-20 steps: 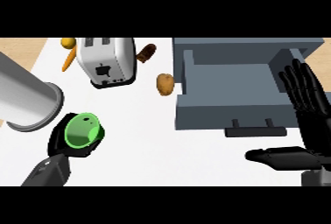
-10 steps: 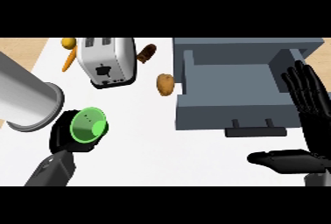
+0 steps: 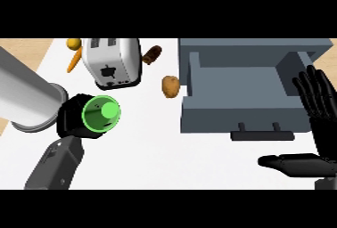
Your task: Pick up the cup, place it into the drawer and close the drawer
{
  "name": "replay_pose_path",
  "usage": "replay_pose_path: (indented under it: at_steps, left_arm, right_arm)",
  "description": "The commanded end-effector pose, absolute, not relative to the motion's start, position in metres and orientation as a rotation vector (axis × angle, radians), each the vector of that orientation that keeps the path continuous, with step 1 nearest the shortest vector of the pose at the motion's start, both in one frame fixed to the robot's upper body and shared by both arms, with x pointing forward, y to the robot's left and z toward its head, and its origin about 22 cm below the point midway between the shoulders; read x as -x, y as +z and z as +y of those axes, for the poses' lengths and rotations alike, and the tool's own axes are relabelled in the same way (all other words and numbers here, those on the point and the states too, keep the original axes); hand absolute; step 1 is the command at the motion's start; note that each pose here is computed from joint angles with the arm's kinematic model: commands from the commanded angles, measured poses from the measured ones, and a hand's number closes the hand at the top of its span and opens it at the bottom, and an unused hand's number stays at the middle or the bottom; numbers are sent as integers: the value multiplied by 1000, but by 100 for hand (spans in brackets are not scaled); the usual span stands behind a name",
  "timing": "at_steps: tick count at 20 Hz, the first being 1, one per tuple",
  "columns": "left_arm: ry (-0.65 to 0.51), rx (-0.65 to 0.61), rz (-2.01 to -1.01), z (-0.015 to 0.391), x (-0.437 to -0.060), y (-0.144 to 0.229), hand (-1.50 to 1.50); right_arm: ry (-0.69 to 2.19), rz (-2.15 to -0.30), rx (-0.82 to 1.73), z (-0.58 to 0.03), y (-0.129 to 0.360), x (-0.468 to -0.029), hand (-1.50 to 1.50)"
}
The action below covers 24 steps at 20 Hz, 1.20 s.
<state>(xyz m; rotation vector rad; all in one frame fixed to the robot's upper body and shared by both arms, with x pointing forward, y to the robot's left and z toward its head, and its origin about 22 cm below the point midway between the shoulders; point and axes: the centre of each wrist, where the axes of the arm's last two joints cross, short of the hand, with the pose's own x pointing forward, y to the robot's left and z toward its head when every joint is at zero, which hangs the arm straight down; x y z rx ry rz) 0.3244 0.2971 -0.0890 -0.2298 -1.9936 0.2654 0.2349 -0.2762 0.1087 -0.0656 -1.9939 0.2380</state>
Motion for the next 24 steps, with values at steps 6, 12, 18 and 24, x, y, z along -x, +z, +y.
replay_pose_path:
  at_steps: [6,12,18,24]
  left_arm:
    - [68,372,-2163,239,-378,-1,150]
    - [-7,379,-2173,170,-391,59,150]
    - [-117,368,-2166,130,-398,115,150]
    - [-154,329,-2141,82,-413,158,150]
  right_arm:
    - [233,-1982,76,-292,112,-233,-150]
    - [226,-1998,79,-283,104,-229,-150]
    - [228,-1992,85,-275,99,-244,-150]
    - [237,-1991,77,-292,111,-233,-150]
